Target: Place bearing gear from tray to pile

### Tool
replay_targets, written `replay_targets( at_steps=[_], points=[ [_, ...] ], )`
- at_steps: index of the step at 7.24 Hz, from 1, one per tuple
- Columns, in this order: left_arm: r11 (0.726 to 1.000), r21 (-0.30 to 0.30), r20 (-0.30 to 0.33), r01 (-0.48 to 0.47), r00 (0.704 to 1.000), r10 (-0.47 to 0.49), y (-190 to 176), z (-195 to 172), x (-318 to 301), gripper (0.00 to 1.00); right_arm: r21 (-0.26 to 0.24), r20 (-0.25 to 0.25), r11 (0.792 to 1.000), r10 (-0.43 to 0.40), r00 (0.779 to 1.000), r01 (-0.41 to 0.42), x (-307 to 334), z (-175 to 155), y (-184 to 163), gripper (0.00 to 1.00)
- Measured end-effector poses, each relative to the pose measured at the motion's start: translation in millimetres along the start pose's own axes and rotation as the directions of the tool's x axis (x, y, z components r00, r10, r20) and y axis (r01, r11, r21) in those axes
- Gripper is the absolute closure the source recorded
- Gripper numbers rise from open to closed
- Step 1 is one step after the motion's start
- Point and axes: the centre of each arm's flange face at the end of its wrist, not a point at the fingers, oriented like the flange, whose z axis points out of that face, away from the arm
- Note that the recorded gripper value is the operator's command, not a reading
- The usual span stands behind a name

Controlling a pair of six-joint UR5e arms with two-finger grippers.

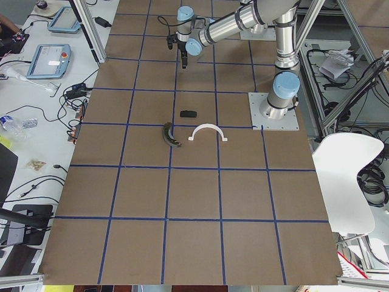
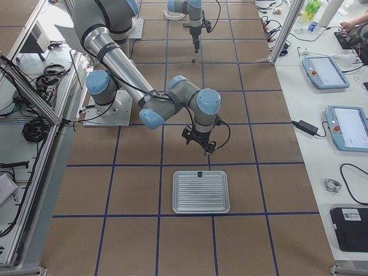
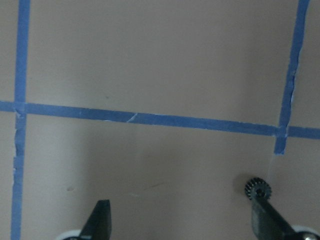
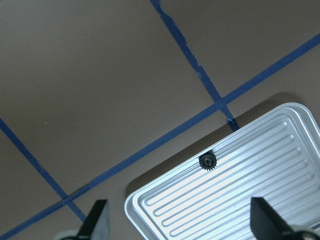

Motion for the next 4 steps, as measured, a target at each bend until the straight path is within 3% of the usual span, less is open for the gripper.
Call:
replay_targets(
  at_steps=[2, 4],
  points=[
    [1.000, 0.006, -0.004, -0.023, 1.000, 0.023, 6.1, 17.2, 17.1, 0.00, 0.004, 0.018, 0.997, -0.082, 0.997, 0.081, 40.9, 31.6, 30.8, 0.00],
    [0.999, 0.003, -0.002, -0.033, 0.999, 0.033, 8.7, 25.1, 21.6, 0.00, 0.038, 0.013, 0.993, -0.109, 0.994, 0.109, 63.4, 69.5, 39.2, 0.02]
  ],
)
